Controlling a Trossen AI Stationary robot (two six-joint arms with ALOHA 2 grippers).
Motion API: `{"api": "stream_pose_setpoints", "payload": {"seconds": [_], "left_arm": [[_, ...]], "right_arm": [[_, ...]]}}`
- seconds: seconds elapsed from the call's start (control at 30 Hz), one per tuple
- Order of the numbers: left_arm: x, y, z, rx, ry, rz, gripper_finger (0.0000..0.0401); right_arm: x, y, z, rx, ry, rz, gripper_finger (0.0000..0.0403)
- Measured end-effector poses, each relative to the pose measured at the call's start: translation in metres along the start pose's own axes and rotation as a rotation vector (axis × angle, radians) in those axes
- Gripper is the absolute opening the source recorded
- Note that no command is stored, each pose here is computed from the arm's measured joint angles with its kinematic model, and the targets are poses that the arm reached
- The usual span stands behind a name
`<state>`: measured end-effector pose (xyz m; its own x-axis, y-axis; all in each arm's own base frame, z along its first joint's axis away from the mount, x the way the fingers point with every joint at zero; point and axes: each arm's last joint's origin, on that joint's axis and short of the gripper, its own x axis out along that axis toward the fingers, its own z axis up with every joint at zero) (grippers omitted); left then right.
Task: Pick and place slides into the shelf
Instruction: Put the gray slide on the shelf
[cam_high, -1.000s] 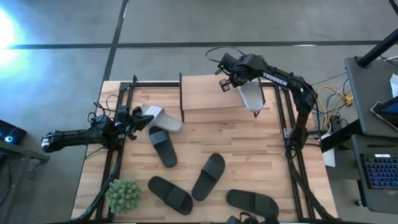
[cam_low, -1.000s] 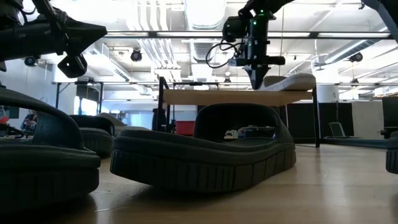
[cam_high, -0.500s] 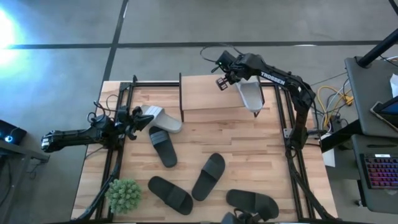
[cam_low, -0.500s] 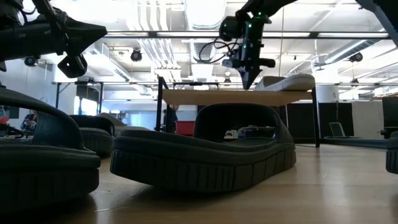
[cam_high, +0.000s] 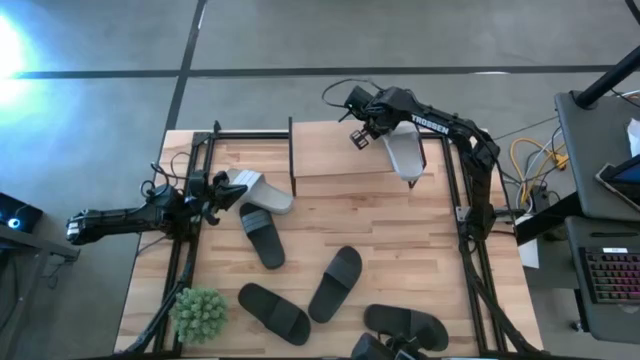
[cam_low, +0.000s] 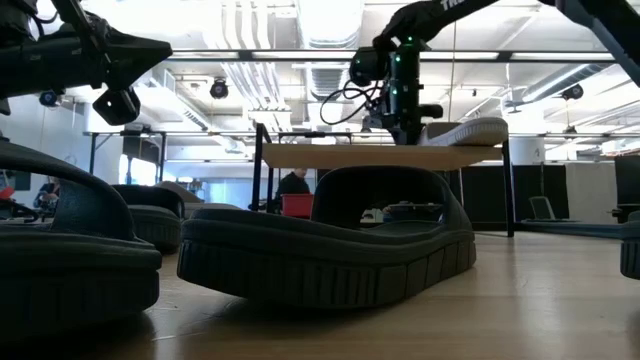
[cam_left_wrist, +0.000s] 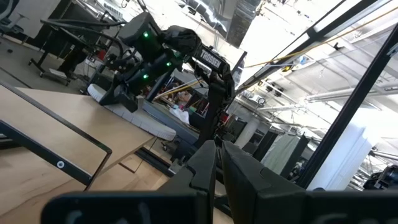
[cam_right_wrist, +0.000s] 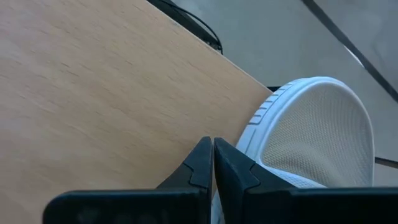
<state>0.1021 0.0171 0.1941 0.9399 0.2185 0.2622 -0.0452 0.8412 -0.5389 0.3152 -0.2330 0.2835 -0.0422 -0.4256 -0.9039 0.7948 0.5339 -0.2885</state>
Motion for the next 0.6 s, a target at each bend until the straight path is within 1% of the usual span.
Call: {"api": "stream_pose_setpoints", "payload": {"seconds": [0.17, 0.27, 0.33, 0.53, 0.6], "left_arm": [[0.0, 0.0, 0.0, 0.0, 0.0, 0.001, 0.0013], [0.0, 0.0, 0.0, 0.0, 0.0, 0.001, 0.0013], [0.0, 0.0, 0.0, 0.0, -0.001, 0.001, 0.0013], [0.0, 0.0, 0.0, 0.0, -0.001, 0.001, 0.0013], [0.0, 0.0, 0.0, 0.0, -0.001, 0.0, 0.0013]], "right_arm": [[-0.004, -0.002, 0.0, 0.04, -0.012, -0.005, 0.0009], [-0.005, -0.003, 0.001, 0.081, -0.035, -0.04, 0.0009], [-0.007, -0.004, 0.002, 0.094, -0.05, -0.043, 0.0009], [-0.018, -0.005, 0.008, 0.099, -0.068, 0.038, 0.0009], [-0.021, -0.005, 0.009, 0.098, -0.065, 0.085, 0.0009]]}}
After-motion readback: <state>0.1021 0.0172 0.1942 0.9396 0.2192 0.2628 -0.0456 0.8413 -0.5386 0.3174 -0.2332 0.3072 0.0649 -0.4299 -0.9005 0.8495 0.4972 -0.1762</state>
